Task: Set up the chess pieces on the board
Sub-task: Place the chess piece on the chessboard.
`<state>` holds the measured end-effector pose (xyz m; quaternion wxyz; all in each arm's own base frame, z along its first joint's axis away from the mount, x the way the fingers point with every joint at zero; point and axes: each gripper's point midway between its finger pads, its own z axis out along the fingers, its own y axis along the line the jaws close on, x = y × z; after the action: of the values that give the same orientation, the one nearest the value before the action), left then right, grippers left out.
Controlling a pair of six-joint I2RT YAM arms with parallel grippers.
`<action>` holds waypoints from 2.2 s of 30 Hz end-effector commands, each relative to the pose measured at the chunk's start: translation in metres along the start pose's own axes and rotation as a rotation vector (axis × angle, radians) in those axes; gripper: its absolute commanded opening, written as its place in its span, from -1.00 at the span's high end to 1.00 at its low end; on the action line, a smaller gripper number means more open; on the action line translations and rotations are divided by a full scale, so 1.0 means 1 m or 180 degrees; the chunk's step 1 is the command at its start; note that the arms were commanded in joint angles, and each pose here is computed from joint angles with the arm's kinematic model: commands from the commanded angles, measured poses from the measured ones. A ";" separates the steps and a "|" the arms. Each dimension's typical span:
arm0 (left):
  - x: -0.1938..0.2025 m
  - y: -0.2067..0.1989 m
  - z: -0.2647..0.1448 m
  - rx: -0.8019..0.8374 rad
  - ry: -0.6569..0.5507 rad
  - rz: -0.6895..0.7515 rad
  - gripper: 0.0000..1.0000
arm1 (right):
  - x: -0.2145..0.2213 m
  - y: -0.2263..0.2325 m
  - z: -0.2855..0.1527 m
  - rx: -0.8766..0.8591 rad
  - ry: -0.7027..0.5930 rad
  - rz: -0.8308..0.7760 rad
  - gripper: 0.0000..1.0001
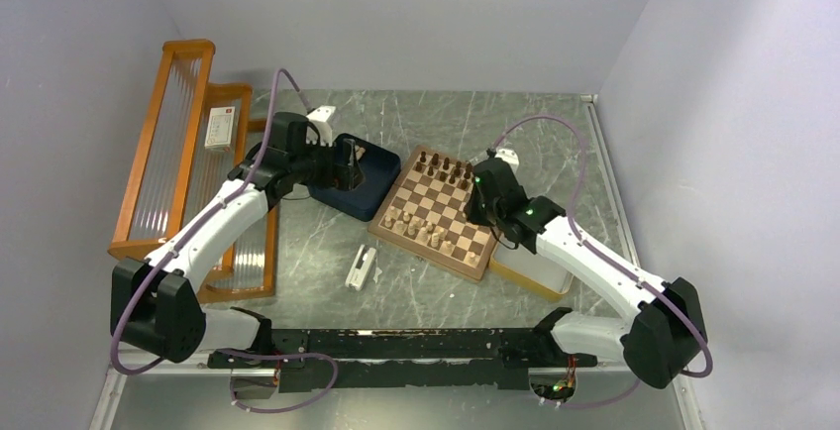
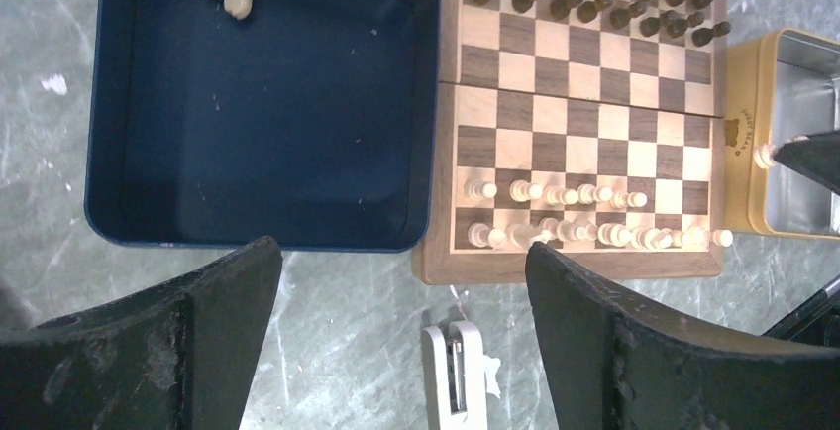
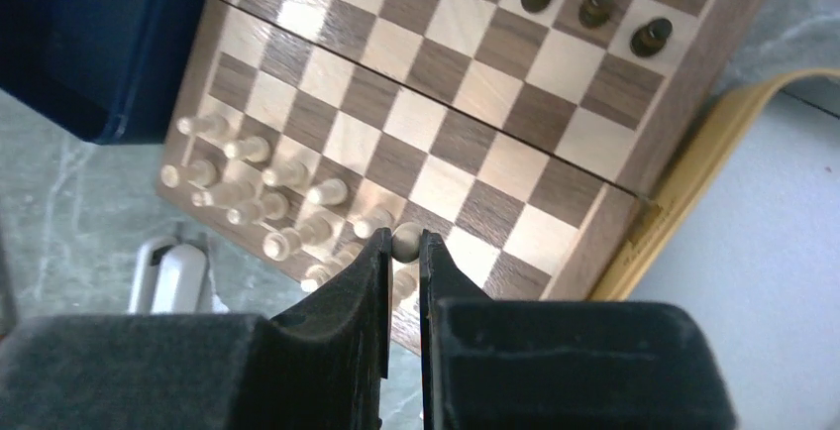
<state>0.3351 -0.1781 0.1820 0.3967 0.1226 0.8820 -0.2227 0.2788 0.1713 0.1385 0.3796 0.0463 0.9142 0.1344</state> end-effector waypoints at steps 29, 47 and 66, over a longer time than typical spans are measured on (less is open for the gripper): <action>0.013 0.016 -0.019 -0.0101 -0.0170 -0.0078 -0.93 | 0.088 -0.051 0.006 0.0970 0.0342 0.0031 0.90; 0.013 0.017 -0.022 -0.0115 -0.0194 -0.0050 -0.93 | 0.090 -0.055 0.020 0.1059 0.0261 -0.0023 0.79; 0.012 0.018 -0.024 -0.0144 -0.0227 -0.0023 -0.93 | 0.100 -0.068 0.019 0.1176 0.0311 -0.0060 0.65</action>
<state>0.3147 -0.1534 0.1762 0.4122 0.1009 0.8799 -0.2138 0.2315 0.1439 0.0501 0.3301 0.0993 0.9387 -0.0035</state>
